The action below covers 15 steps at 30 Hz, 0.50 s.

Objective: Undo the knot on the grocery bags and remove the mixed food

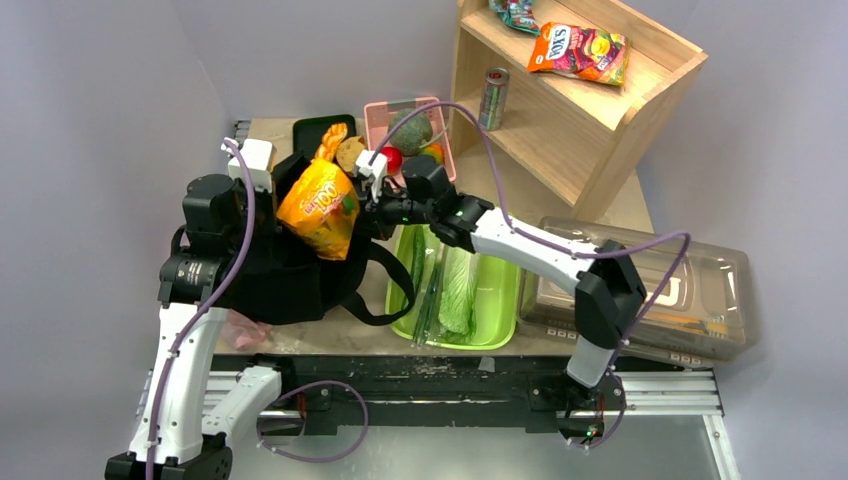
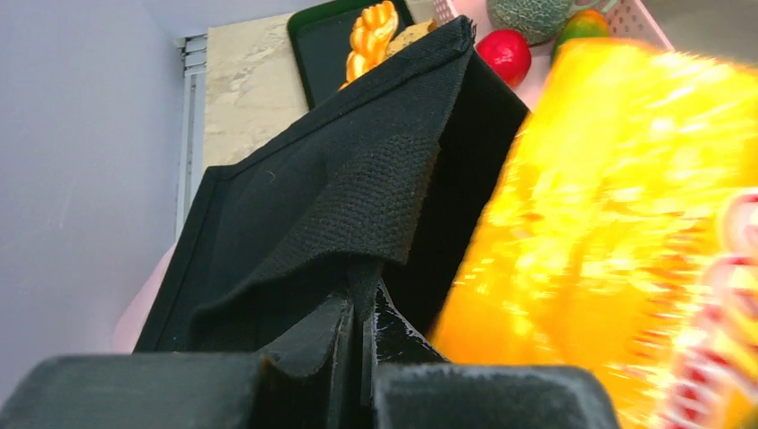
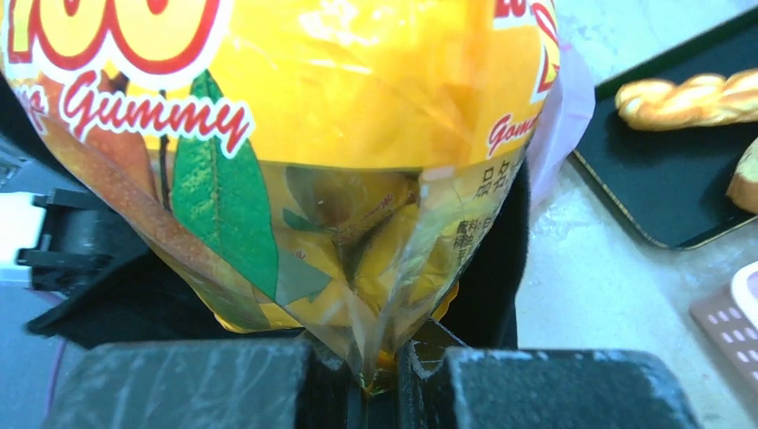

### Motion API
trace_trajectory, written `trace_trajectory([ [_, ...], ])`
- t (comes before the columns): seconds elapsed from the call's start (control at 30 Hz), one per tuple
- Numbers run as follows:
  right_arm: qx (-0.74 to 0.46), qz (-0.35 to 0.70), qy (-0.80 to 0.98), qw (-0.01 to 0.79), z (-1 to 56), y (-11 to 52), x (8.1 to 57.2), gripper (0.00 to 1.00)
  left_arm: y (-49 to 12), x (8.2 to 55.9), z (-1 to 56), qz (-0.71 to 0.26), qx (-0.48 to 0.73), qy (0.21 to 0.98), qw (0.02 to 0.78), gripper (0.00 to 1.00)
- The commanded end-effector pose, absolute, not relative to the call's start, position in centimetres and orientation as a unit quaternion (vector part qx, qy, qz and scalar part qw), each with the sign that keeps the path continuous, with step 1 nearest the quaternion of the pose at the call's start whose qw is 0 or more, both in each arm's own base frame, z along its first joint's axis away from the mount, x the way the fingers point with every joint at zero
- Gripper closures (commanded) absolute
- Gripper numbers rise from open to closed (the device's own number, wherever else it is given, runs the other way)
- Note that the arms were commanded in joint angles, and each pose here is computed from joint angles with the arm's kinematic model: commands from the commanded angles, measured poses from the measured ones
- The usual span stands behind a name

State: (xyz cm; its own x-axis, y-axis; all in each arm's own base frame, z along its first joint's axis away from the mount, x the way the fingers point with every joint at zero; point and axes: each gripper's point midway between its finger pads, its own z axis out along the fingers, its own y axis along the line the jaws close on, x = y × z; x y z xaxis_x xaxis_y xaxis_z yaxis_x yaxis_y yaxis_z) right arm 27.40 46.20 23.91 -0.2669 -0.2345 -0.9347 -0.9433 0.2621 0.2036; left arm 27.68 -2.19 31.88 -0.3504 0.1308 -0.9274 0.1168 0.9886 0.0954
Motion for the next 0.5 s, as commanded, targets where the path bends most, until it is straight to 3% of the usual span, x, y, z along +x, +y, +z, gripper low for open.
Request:
trace_trajectory([
  [0.0, -0.425, 0.465, 0.576, 0.521, 36.3, 44.1, 26.3, 1.0, -1.5, 28.1, 32.3, 0.016, 0.061, 0.814, 0.578, 1.0],
  [0.2, -0.356, 0.452, 0.588, 0.569, 42.2, 40.1, 29.4, 1.0, -1.9, 28.2, 32.0, 0.003, 0.064, 0.813, 0.578, 1.0],
  [0.47, -0.108, 0.376, 0.613, 0.687, 52.7, 28.2, 36.6, 1.0, -2.7, 28.2, 31.7, -0.015, 0.072, 0.812, 0.578, 1.0],
])
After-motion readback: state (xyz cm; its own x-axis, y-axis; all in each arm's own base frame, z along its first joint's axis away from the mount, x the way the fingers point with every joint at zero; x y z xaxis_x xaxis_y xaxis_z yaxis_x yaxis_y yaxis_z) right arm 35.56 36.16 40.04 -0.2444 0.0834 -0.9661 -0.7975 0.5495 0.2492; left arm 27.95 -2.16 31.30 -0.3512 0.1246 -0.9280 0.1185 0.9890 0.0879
